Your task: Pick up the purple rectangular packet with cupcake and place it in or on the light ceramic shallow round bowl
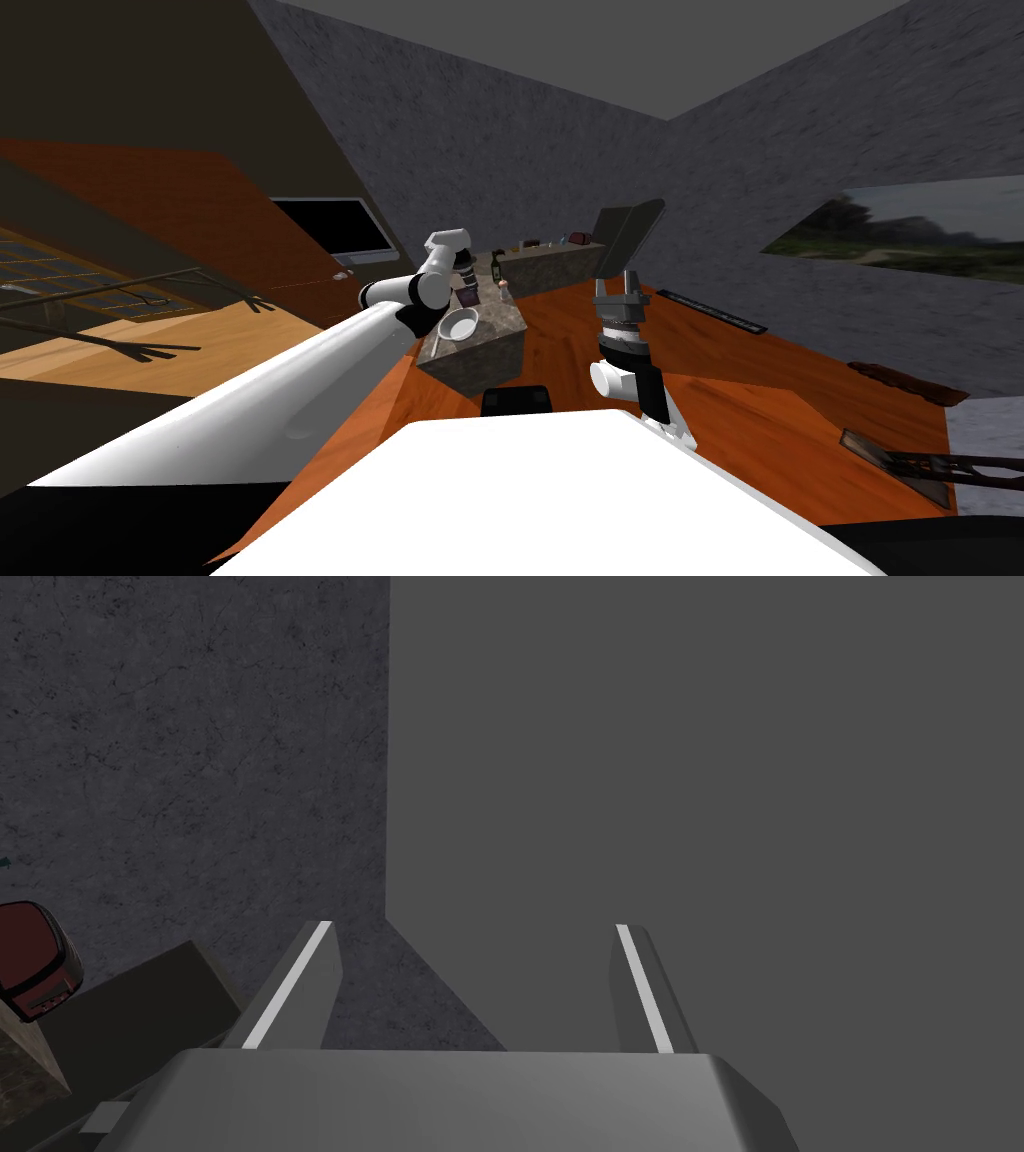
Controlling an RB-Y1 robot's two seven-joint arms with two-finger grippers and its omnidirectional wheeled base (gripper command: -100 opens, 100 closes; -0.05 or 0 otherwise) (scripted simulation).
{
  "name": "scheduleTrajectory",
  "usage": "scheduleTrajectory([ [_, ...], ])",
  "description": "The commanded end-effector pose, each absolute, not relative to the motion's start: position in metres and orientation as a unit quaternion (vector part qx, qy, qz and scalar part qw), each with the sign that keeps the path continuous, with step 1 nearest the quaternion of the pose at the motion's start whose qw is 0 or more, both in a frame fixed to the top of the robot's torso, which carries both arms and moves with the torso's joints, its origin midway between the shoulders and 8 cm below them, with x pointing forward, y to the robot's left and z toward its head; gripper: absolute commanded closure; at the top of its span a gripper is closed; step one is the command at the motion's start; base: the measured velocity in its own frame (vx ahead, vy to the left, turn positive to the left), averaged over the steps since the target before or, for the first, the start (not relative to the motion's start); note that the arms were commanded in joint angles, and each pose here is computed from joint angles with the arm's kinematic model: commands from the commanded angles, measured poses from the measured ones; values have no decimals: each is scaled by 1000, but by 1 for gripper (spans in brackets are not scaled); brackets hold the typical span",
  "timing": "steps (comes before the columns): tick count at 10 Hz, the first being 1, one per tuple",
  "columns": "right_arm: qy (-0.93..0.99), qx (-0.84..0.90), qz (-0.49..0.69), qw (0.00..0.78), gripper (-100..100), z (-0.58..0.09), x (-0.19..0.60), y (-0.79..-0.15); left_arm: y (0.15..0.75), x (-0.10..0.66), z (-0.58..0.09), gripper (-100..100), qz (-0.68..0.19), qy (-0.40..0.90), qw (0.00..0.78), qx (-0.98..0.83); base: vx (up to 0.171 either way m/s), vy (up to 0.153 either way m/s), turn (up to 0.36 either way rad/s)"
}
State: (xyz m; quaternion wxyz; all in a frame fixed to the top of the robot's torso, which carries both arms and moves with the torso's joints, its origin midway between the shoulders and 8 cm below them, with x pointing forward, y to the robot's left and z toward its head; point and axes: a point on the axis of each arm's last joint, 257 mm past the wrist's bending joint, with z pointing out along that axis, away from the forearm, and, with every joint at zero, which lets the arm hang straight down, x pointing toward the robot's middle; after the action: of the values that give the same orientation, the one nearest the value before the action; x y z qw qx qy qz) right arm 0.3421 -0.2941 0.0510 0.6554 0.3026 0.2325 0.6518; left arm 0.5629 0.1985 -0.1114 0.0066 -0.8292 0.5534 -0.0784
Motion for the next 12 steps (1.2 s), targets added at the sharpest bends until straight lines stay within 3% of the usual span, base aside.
scheduleTrajectory([
  [1, 233, 303, 652, 655, 0, 51, 342, -294, 196, 568, -95, 100, -89, 553, 13, -828, -16, 85, 16],
  [12, 233, 303, 652, 655, 0, 51, 342, -294, 191, 540, -50, 100, -62, 557, -10, -828, -18, 61, 7],
])
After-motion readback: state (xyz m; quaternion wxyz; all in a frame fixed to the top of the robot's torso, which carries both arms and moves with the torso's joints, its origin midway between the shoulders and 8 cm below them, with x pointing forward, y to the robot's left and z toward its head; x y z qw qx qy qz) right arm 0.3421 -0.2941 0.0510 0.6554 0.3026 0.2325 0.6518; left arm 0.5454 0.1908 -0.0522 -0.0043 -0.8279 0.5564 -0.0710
